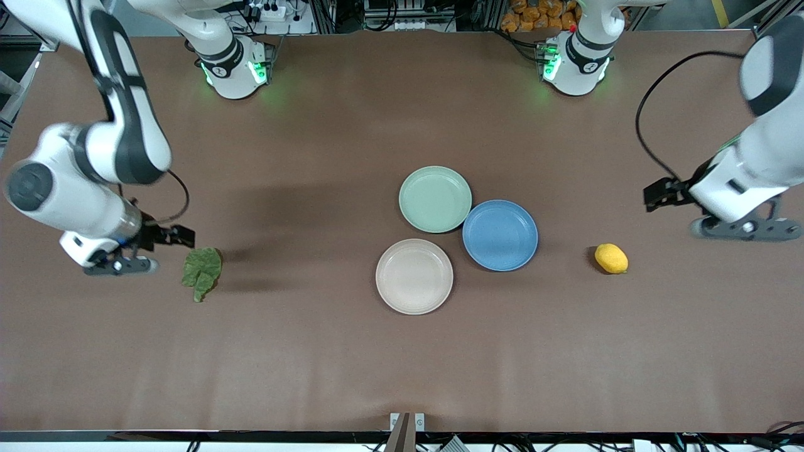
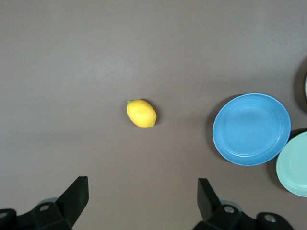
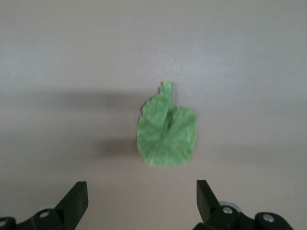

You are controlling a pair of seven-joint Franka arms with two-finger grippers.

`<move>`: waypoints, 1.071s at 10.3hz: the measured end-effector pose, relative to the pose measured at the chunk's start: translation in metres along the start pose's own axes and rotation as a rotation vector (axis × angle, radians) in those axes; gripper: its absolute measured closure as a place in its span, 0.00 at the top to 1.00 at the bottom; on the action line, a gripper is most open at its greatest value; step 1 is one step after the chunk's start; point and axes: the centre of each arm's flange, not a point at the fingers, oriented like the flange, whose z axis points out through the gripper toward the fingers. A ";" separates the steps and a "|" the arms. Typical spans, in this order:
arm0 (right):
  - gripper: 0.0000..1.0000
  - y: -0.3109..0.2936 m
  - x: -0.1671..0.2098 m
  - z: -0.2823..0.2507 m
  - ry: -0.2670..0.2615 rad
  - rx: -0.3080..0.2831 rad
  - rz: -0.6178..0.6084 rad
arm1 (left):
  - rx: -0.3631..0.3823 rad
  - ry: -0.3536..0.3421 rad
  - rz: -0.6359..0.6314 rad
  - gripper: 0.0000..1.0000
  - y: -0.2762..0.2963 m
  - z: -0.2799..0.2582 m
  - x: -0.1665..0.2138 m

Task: Place lemon and lettuce in plates
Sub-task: 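Reach the right gripper to the lettuce while the left gripper reaches the lemon, then grasp the lettuce with the right gripper while the left gripper grasps the lemon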

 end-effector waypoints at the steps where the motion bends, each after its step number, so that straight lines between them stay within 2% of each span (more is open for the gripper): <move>1: 1.00 0.003 0.009 0.033 0.023 -0.013 0.003 | 0.000 -0.011 0.007 1.00 0.007 0.013 0.007; 3: 0.99 0.017 0.025 0.080 0.034 -0.031 0.019 | -0.008 -0.049 0.002 1.00 0.009 0.048 0.021; 6: 0.90 0.023 0.036 0.110 0.032 -0.005 0.062 | -0.029 -0.121 -0.047 1.00 0.002 0.107 0.038; 8: 0.86 0.021 0.037 0.127 0.035 0.008 0.077 | -0.033 -0.134 -0.135 1.00 -0.010 0.143 0.048; 10: 0.77 0.022 0.035 0.139 0.020 0.017 0.085 | -0.034 -0.116 -0.267 1.00 -0.009 0.187 0.051; 11: 0.63 0.022 0.033 0.144 0.013 0.017 0.086 | -0.036 -0.104 -0.319 1.00 -0.006 0.207 0.047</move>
